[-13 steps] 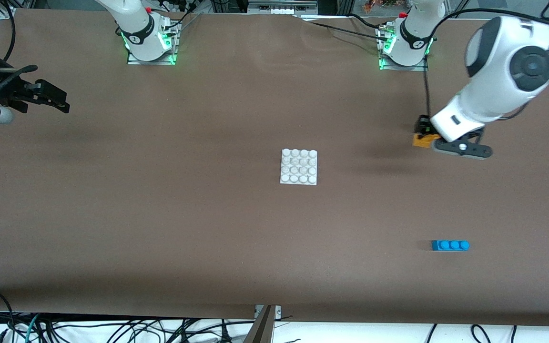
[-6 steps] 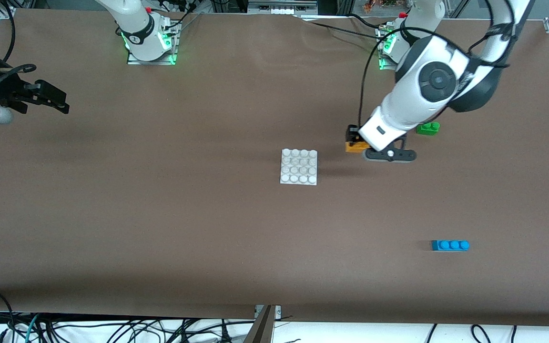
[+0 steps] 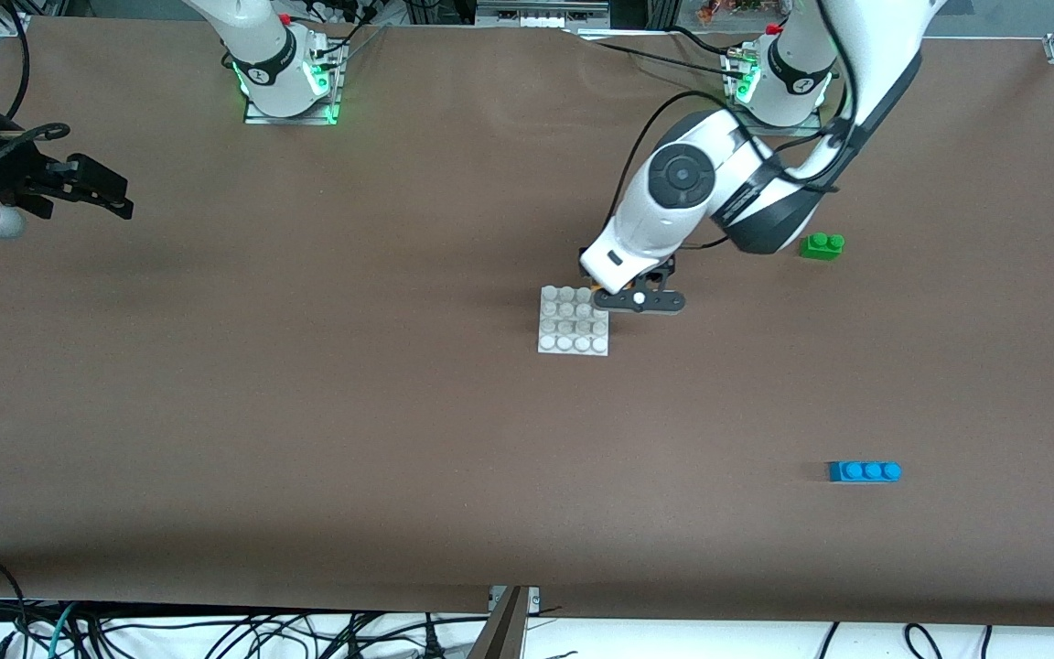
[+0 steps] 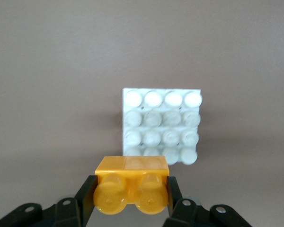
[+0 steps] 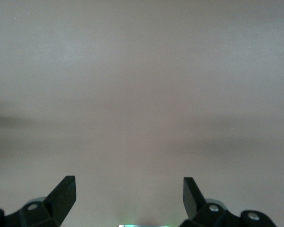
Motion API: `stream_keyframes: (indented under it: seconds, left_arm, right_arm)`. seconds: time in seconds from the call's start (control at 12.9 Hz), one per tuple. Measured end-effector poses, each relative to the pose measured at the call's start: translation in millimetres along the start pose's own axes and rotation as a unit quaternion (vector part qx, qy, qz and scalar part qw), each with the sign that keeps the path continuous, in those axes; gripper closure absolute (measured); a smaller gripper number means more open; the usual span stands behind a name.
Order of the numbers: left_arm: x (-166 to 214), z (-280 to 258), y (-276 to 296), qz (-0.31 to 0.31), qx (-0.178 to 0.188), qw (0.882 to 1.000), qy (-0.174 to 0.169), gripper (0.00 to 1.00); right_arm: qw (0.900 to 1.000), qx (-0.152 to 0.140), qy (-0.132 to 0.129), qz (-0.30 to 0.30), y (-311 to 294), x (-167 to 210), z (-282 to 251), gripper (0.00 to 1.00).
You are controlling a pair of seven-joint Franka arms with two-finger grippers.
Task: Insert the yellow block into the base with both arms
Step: 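Lift the yellow block with the left gripper over the base plate, then press the yellow block down onto the base plate studs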
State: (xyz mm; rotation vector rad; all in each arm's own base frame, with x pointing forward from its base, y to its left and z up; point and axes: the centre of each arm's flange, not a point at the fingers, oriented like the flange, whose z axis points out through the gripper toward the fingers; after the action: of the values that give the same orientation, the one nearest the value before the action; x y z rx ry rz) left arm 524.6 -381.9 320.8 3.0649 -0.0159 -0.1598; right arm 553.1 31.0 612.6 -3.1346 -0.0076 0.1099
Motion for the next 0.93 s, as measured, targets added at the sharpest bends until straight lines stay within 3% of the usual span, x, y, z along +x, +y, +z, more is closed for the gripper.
stream_keyframes:
  seconds: [0.31, 0.62, 0.93]
  left_arm:
    - [9.5, 56.1, 25.6, 0.013, 0.023, 1.0, -0.011, 0.37]
    - [8.7, 79.4, 36.0, 0.019, 0.031, 0.999, -0.02, 0.37]
    - [13.8, 85.4, 38.9, 0.024, 0.026, 0.999, 0.005, 0.37]
  right_arm:
    - [1.0, 0.0, 0.0, 0.0, 0.2, 0.0, -0.1, 0.0]
    - [1.0, 0.0, 0.0, 0.0, 0.2, 0.1, -0.1, 0.0]
    - [1.0, 0.0, 0.0, 0.0, 0.4, 0.1, -0.2, 0.0]
